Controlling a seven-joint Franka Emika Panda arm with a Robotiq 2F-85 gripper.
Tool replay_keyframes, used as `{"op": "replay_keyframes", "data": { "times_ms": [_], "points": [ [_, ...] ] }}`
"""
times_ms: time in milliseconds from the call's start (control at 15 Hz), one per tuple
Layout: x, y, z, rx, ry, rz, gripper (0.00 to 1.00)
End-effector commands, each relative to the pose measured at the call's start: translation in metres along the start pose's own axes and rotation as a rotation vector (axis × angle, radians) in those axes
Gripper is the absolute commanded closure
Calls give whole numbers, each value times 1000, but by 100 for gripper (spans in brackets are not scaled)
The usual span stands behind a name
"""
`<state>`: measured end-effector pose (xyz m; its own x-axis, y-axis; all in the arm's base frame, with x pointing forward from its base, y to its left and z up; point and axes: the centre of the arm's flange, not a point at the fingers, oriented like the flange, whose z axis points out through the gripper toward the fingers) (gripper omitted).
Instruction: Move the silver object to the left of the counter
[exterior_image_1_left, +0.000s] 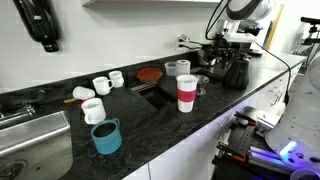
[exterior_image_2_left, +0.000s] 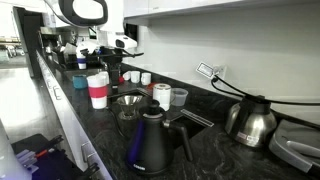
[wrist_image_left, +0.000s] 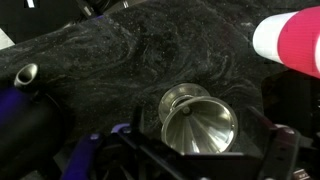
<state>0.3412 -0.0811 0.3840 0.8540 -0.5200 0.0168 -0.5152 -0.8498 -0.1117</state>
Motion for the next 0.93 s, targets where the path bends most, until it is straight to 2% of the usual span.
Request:
{"op": "replay_keyframes", "data": {
  "times_ms": [0,200,533,867],
  "points": [
    [11,6,21,17,-17,32,0],
    [22,15,36,33,-11,85,0],
    [35,23,62,115,-55,168,0],
    [37,32,73,173,-76,224,0]
  ]
}}
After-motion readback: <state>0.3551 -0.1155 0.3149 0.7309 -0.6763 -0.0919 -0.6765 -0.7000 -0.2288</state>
